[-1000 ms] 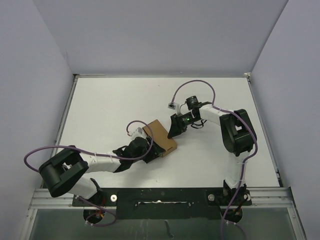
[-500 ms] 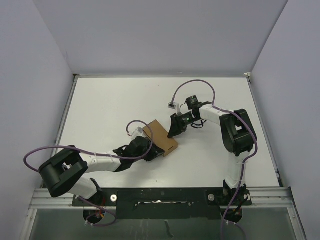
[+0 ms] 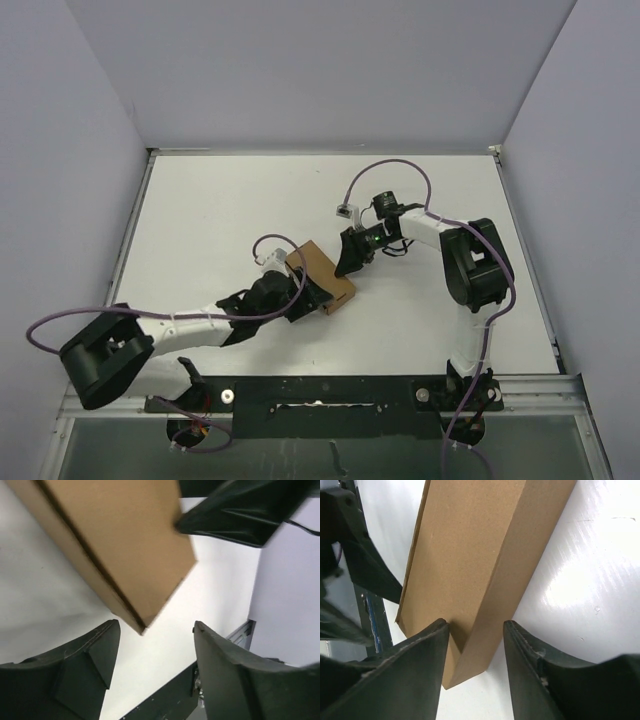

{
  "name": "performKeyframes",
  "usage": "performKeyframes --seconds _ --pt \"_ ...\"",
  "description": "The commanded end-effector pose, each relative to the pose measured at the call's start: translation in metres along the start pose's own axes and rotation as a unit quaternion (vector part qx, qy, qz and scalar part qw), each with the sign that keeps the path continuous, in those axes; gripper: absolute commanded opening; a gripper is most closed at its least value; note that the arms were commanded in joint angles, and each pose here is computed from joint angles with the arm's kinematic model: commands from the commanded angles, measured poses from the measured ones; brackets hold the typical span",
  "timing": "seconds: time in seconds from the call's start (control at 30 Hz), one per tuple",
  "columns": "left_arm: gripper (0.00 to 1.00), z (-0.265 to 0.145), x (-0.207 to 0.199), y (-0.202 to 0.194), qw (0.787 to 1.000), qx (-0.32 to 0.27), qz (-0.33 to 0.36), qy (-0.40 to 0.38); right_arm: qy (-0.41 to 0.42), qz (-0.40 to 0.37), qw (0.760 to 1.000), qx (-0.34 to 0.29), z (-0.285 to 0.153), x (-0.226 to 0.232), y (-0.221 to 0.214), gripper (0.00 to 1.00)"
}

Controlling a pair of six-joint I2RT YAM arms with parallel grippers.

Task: Fold the paper box

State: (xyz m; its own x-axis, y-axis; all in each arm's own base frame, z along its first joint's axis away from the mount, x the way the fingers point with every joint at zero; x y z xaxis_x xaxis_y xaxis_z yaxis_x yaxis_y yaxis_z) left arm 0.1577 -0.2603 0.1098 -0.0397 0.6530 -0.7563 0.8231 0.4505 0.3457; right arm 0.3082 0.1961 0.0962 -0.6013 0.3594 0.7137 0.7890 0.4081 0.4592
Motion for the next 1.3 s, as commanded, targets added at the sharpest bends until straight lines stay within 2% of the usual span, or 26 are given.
performKeyframes --seconds 0.0,0.1,0.23,0.33,0.5,0.57,0.63,0.7,0.73,0.77,0.93,1.07,1.17,1.27 --pt "0.65 -0.035 -0.024 0.027 0.992 -0.057 0.096 -0.053 0.004 -0.061 0.997 -0.043 -0.027 0.02 0.02 0.5" --pt "0.8 -0.055 -0.019 0.046 0.985 -0.083 0.146 -0.046 0.004 -0.082 0.995 -0.064 -0.043 0.027 0.022 0.52" --pt "0.85 -0.063 -0.002 0.062 0.982 -0.086 0.159 -0.046 0.006 -0.164 0.984 -0.071 -0.06 0.047 0.02 0.51" --pt "0.9 -0.059 0.012 0.079 0.983 -0.091 0.155 -0.042 0.006 -0.283 0.955 -0.086 -0.069 0.068 0.01 0.51" --pt "0.93 -0.047 0.031 0.131 0.979 -0.126 0.161 -0.022 0.02 -0.449 0.884 -0.127 -0.066 0.093 -0.012 0.51" --pt "0.92 -0.038 0.037 0.149 0.978 -0.128 0.161 -0.024 0.014 -0.446 0.888 -0.11 -0.064 0.087 -0.013 0.43" --pt "0.88 -0.029 0.041 0.167 0.978 -0.136 0.157 -0.036 0.003 -0.474 0.878 -0.066 -0.065 0.08 -0.02 0.26" --pt "0.83 -0.018 0.043 0.179 0.978 -0.136 0.154 -0.046 0.019 -0.517 0.855 -0.028 -0.067 0.076 -0.035 0.11" --pt "0.77 -0.012 0.043 0.183 0.978 -0.133 0.154 -0.05 0.03 -0.533 0.845 -0.012 -0.065 0.073 -0.045 0.02" --pt "0.69 -0.006 0.043 0.187 0.978 -0.129 0.155 -0.051 0.038 -0.544 0.838 0.006 -0.061 0.069 -0.054 0.0" --pt "0.47 0.025 0.053 0.198 0.983 -0.103 0.144 -0.043 0.048 -0.546 0.831 0.093 -0.032 0.057 -0.063 0.0" --pt "0.38 0.041 0.067 0.192 0.989 -0.067 0.128 -0.03 0.026 -0.542 0.827 0.146 -0.008 0.049 -0.063 0.0" --pt "0.35 0.045 0.072 0.179 0.992 -0.033 0.116 -0.039 -0.018 -0.52 0.842 0.143 -0.005 0.04 -0.052 0.0" --pt "0.35 0.044 0.073 0.161 0.992 -0.006 0.117 -0.046 -0.105 -0.485 0.861 0.108 -0.013 0.03 -0.029 0.0"
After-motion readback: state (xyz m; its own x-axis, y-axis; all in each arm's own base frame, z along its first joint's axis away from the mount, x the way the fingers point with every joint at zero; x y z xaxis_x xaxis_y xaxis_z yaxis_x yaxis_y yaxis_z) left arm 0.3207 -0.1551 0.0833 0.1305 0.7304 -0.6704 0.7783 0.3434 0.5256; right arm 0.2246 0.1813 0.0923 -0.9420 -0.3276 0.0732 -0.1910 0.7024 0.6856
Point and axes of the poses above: each gripper's point midway between its finger pads, its own z axis out along the fingers, its own x axis along the line the jaws close on, y = z × x, the point moved 8 cm from there along -z, back along the fingers, and after that the axes turned 6 degrees about z, right-handed, at the moved point
